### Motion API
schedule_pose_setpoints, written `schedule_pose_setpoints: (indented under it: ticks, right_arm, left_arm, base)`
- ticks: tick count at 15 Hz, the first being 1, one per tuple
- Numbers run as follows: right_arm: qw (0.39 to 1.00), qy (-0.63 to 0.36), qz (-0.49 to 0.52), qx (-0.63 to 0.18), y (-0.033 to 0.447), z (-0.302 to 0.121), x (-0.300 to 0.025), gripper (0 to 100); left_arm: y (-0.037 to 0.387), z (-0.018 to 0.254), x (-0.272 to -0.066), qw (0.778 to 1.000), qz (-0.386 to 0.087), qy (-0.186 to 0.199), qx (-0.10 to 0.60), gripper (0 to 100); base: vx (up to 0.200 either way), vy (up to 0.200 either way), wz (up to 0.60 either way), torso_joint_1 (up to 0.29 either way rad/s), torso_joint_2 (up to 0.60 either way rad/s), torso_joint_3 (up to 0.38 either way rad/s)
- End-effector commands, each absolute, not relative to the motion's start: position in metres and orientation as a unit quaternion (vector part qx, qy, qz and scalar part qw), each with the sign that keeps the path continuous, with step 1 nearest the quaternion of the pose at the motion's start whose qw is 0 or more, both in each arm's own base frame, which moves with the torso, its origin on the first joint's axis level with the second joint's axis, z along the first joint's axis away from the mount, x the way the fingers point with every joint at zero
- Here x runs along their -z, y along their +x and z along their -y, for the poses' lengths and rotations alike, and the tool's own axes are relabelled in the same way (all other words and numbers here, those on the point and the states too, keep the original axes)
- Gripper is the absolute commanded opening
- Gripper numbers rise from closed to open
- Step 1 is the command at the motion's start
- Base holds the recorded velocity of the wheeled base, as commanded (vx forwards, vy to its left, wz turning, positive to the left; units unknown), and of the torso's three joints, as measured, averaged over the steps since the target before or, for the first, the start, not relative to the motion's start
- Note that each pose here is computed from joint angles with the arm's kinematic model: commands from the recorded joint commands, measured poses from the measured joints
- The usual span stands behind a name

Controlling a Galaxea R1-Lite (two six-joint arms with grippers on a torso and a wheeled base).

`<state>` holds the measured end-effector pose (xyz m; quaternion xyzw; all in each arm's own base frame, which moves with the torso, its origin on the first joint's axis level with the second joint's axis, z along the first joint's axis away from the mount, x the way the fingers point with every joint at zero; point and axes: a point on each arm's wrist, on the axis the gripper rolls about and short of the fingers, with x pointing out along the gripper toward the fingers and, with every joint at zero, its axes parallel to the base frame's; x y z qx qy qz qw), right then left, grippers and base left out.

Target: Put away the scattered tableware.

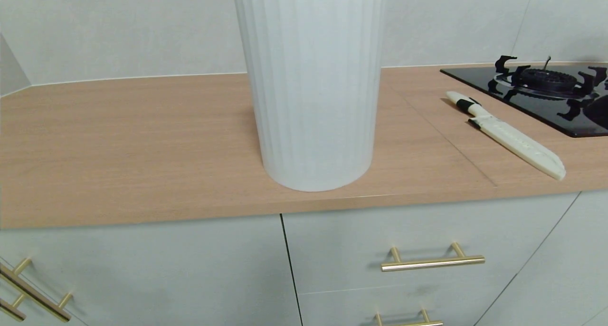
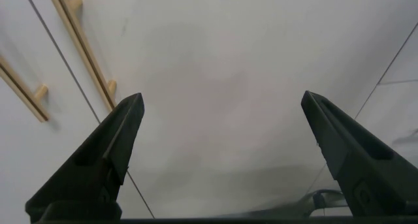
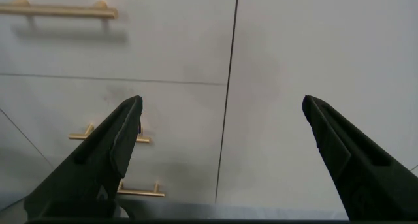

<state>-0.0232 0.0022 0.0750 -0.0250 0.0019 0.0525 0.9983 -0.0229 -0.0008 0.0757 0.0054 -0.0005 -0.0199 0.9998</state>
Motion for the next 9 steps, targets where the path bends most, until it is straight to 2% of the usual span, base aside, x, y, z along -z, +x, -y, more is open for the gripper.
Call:
schedule_pose_setpoints:
  ticks: [1,2,9]
  right_arm:
    - [0.998,-0.025,-0.003,-0.052,-0.023,-0.0021,-0.075,100]
    - [0.998,-0.025,-0.002,-0.053,-0.023,-0.0022,-0.075,100]
    - [0.998,-0.025,-0.002,-0.053,-0.023,-0.0022,-0.075,100]
  left_arm:
    - [-0.0228,0.0008,-0.0753,1.0,-0.001,0.005,0.02,100]
    - [-0.0228,0.0008,-0.0753,1.0,-0.001,0.005,0.02,100]
    - [-0.0228,0.0008,-0.0753,1.0,-0.001,0.005,0.02,100]
  base:
    - [0.0,0.0,0.0,0.027,-0.2,-0.261]
    - [0.0,0.0,0.0,0.076,-0.22,-0.286]
    - [0.0,0.0,0.0,0.182,-0.5,-0.295]
